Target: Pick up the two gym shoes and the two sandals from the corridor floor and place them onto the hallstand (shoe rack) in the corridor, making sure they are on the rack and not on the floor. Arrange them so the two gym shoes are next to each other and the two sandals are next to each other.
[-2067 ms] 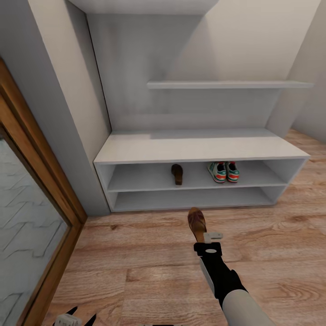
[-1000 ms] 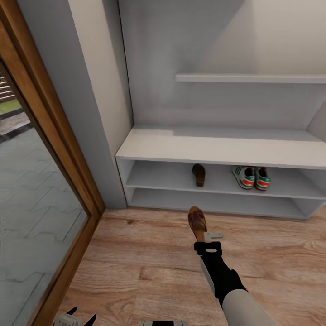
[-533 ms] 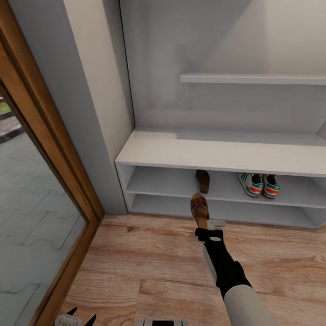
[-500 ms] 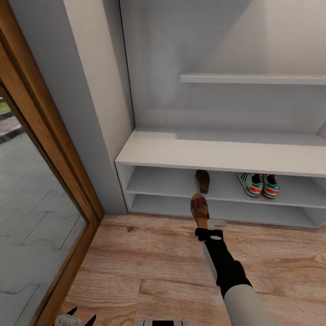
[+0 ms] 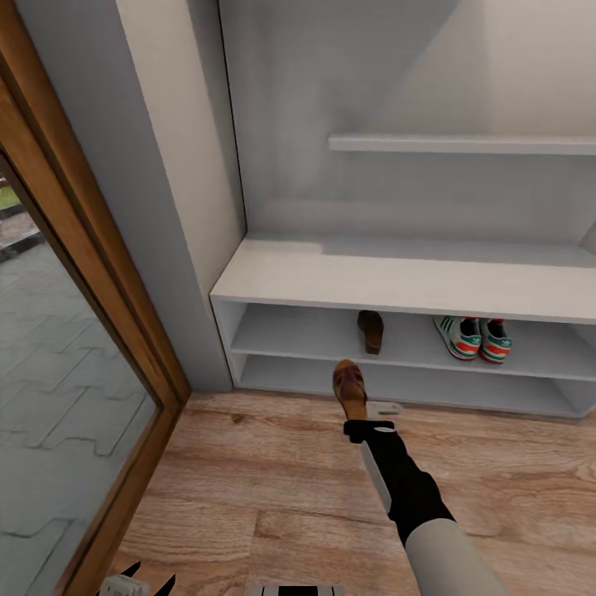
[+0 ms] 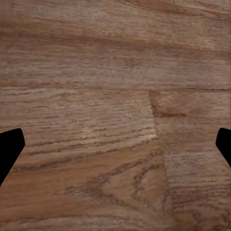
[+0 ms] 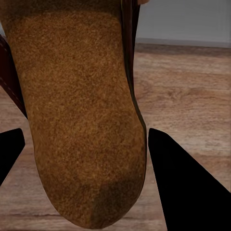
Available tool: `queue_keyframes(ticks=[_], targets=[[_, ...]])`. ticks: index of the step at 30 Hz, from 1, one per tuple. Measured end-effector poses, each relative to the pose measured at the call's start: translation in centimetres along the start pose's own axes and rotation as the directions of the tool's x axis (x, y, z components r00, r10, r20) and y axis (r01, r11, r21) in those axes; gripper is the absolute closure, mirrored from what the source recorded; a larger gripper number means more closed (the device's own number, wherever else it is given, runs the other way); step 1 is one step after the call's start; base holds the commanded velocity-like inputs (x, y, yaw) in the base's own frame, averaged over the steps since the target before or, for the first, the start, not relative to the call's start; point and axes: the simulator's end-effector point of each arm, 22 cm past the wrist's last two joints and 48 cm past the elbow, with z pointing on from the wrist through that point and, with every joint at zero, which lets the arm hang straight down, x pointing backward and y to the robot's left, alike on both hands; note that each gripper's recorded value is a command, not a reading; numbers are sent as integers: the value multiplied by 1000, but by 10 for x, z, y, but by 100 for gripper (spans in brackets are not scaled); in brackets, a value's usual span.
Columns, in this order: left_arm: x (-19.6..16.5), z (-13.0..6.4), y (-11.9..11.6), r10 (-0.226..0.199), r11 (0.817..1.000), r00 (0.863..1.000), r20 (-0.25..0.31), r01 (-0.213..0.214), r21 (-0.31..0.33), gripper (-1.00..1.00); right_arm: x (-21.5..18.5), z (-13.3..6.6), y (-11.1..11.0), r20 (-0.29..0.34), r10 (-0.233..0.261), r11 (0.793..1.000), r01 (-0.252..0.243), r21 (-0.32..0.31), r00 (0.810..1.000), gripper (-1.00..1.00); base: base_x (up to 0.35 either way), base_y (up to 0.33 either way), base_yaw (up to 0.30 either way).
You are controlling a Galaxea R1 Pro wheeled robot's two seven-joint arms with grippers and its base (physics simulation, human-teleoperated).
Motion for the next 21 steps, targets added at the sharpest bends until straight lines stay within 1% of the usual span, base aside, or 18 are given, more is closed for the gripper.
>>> queue_keyframes(ticks=[10,21], targets=[[0,0,0,-1,1000,1000,-2,1,1,-100,-2,-1,2,5,-6,1000,6,-2,1000,100,19,0,0],[1,0,-1,-1,1000,1000,-2,1,1,-100,-4,-2,1,11,-4,1000,4,-1,1000,100,282,0,0]])
